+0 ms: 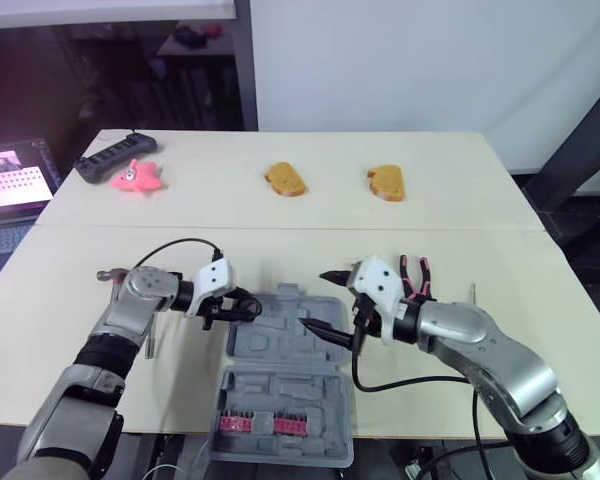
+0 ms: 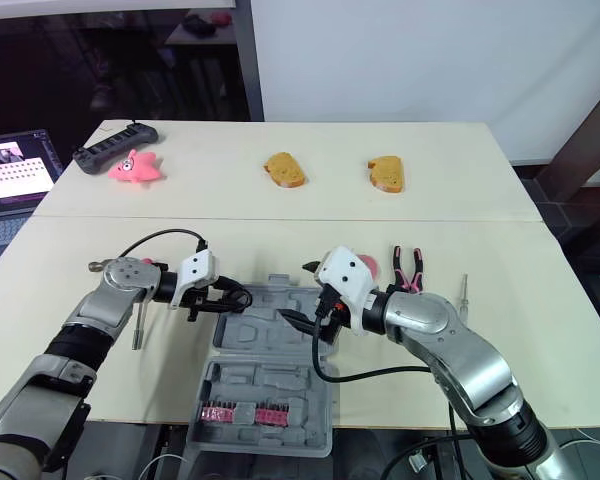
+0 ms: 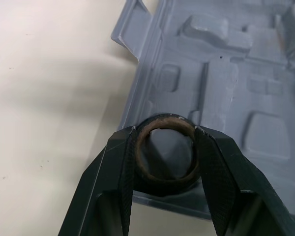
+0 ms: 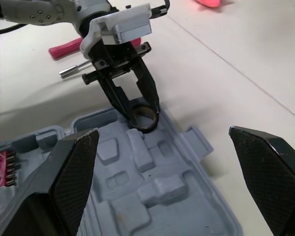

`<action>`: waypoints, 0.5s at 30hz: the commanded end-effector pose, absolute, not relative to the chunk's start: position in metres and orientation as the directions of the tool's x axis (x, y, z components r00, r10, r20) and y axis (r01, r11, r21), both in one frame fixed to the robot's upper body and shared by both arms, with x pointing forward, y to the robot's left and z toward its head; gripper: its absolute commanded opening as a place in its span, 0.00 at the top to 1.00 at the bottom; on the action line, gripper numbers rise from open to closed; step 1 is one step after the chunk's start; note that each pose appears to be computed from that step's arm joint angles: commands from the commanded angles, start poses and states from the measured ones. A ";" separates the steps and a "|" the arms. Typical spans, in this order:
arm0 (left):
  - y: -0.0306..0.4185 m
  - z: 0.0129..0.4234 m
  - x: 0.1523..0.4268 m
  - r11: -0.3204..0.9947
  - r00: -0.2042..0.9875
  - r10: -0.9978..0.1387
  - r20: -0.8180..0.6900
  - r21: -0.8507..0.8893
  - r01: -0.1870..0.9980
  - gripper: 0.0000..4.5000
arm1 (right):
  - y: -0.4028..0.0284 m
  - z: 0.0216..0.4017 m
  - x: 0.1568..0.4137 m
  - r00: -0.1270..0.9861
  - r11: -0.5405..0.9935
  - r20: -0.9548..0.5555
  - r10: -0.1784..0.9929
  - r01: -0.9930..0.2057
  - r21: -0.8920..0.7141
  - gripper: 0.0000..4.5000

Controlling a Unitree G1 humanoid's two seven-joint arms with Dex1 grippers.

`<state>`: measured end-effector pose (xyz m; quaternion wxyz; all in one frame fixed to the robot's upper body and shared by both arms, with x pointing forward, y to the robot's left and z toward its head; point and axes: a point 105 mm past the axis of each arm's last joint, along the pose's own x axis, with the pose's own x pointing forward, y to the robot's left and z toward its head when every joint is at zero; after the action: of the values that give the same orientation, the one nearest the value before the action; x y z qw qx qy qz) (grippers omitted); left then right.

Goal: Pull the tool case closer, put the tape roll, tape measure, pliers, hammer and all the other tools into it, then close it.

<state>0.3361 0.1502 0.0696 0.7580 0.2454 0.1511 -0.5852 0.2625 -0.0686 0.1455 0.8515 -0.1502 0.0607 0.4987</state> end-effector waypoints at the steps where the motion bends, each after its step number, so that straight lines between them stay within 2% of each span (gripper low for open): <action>1: 0.156 0.098 0.337 0.196 0.297 -0.839 -0.457 0.255 0.947 0.56 | -0.077 0.161 0.265 0.503 0.456 -0.214 0.837 -0.858 -0.234 0.00; 6: 0.176 0.134 0.323 0.255 0.318 -0.875 -0.365 0.209 0.944 0.56 | -0.096 0.163 0.272 0.533 0.483 -0.225 0.816 -0.841 -0.242 0.00; 9: 0.205 0.143 0.306 0.320 0.360 -0.858 -0.368 0.165 0.933 0.56 | -0.116 0.160 0.271 0.561 0.512 -0.243 0.792 -0.825 -0.239 0.00; 11: 0.243 0.144 0.297 0.428 0.453 -0.802 -0.390 0.155 0.890 0.56 | -0.140 0.154 0.266 0.595 0.547 -0.265 0.759 -0.803 -0.237 0.00; 13: 0.295 0.143 0.284 0.570 0.581 -0.687 -0.436 0.173 0.803 0.56 | -0.170 0.144 0.259 0.638 0.590 -0.295 0.711 -0.770 -0.243 0.00; 15: 0.330 0.140 0.273 0.647 0.654 -0.590 -0.474 0.207 0.734 0.56 | -0.190 0.138 0.251 0.658 0.607 -0.318 0.683 -0.753 -0.253 0.00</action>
<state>0.2748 0.3107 0.1239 0.8724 0.1691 0.2079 -0.4088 0.2528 -0.1825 0.1225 0.8908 -0.1626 0.1304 0.4038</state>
